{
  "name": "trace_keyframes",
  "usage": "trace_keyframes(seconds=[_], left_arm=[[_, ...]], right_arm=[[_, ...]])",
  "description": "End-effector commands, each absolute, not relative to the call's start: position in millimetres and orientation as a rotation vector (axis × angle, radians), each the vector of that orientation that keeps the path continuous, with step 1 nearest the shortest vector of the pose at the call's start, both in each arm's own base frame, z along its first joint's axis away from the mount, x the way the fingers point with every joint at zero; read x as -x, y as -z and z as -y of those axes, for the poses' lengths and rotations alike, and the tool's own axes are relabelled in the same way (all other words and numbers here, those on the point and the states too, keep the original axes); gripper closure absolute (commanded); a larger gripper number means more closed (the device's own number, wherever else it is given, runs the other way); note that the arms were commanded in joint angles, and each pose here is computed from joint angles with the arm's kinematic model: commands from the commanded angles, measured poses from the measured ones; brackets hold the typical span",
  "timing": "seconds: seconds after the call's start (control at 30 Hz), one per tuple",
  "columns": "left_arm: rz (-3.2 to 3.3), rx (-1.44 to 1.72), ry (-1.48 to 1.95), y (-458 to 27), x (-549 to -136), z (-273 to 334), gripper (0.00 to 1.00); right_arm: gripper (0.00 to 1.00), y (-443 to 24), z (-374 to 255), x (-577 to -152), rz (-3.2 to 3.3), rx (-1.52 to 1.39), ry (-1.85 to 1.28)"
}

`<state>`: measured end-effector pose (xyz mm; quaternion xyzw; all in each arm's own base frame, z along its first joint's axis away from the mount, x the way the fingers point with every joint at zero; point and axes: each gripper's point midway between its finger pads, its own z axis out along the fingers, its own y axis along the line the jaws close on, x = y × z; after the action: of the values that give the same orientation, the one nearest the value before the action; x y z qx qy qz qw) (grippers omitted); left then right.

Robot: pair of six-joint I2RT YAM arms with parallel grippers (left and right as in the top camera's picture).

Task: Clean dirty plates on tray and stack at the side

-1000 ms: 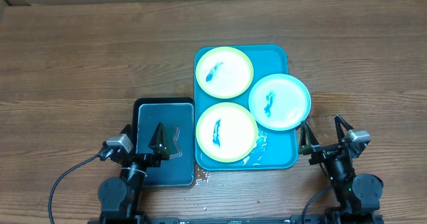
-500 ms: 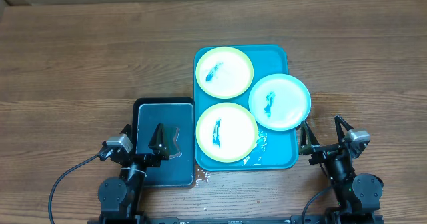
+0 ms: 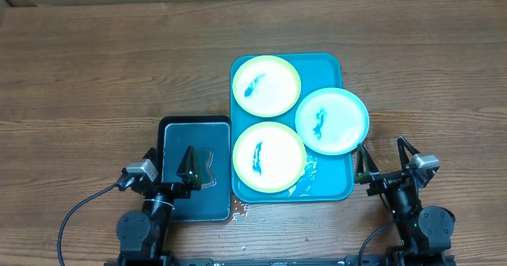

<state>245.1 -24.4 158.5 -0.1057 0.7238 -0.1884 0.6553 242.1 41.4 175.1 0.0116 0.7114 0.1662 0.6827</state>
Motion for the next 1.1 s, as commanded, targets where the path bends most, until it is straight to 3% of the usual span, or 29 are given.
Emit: trace_keyframes(seconds=[0.0, 0.4, 0.7, 1.07], left_arm=[[-1.633, 0.255, 0.42, -158.6, -245.1, 21.6, 0.0], [-1.552, 0.345, 0.531, -176.3, -245.6, 21.6, 0.0], [-1.292, 0.204, 0.519, -272.2, -228.4, 25.0, 0.0], [-1.831, 0.085, 0.684, -291.2, -247.6, 71.7, 0.0]], right_arm=[[0.0, -173.2, -39.9, -242.6, -1.592, -0.028, -0.363], [0.0, -189.0, -52.3, -239.0, -1.532, 0.039, -0.422], [0.0, -292.0, -56.3, -217.0, -1.365, 0.118, -0.402], [0.0, -326.2, -85.6, -261.2, -1.94, 0.127, -0.607]])
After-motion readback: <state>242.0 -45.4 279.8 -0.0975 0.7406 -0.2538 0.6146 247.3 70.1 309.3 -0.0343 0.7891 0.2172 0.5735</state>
